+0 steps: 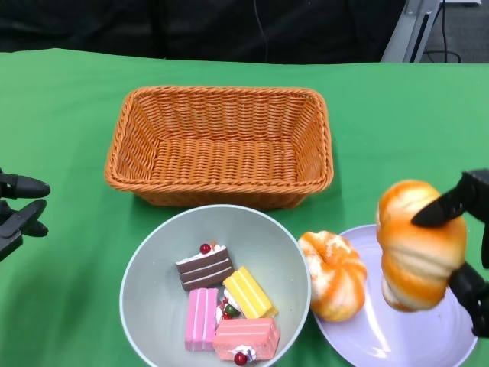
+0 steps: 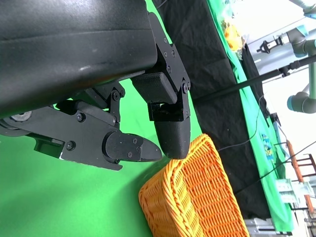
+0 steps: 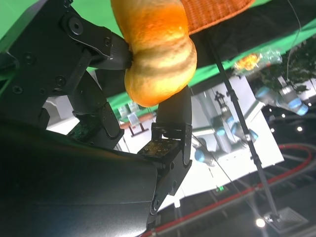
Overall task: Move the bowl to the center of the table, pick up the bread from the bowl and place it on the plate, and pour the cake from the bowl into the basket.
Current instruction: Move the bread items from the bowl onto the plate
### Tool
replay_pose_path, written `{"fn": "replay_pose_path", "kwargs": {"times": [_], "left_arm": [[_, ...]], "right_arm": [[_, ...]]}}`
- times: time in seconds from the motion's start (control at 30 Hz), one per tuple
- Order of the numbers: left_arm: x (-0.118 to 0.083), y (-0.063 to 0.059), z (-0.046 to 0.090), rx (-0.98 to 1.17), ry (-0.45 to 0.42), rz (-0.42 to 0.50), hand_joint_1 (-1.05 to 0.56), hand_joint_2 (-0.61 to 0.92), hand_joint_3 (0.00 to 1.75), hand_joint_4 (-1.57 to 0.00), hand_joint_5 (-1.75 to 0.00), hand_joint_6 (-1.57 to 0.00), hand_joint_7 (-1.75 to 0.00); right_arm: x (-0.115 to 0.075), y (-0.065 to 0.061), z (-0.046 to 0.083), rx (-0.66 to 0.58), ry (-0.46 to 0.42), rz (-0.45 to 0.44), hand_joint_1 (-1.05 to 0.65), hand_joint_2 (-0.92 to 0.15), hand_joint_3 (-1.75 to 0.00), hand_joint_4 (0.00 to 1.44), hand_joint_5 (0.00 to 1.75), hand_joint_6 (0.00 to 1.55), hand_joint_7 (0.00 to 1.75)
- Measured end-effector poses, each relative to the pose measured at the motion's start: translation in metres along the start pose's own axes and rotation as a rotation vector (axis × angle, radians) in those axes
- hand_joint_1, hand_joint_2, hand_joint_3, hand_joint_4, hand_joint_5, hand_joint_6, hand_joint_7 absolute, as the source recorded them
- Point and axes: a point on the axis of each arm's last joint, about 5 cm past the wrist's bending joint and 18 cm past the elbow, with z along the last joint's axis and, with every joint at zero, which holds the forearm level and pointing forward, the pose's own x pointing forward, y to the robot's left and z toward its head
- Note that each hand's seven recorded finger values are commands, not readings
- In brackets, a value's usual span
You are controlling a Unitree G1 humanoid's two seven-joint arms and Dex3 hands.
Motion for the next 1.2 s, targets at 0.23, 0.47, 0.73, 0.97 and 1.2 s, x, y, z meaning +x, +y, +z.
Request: {"fn": "replay_pose_path", "kwargs": {"times": [0.23,0.47,0.73,0.97,1.2], "left_arm": [[0.0,0.003,0.001,-0.005,0.014,0.005,-0.15,0.92,0.22,-0.81,-1.27,-0.86,-0.87],[0.001,0.004,0.004,-0.011,0.0,0.01,-0.15,0.92,0.21,-0.81,-1.27,-0.87,-0.86],[0.002,0.005,0.006,-0.019,-0.008,0.013,-0.14,0.92,0.22,-0.81,-1.25,-0.87,-0.84],[0.002,0.005,0.006,-0.023,-0.009,0.012,-0.14,0.92,0.22,-0.81,-1.26,-0.87,-0.84],[0.002,0.006,0.006,-0.029,-0.011,0.006,-0.14,0.92,0.23,-0.81,-1.27,-0.87,-0.84]], "right_arm": [[-0.011,0.005,-0.014,-0.04,0.048,0.167,-0.02,-0.38,-1.22,0.95,1.59,0.91,1.18],[-0.015,0.01,-0.021,-0.073,0.095,0.349,-0.01,-0.54,-0.88,0.9,1.6,0.95,1.01],[-0.013,0.022,-0.028,-0.123,0.125,0.464,-0.09,-0.88,-0.27,0.87,1.53,0.97,0.81],[-0.008,0.031,-0.032,-0.163,0.155,0.508,-0.16,-0.92,-0.11,0.78,1.71,0.8,1.11],[-0.004,0.036,-0.031,-0.193,0.19,0.529,-0.17,-0.92,-0.1,0.75,1.74,0.76,1.19]]}}
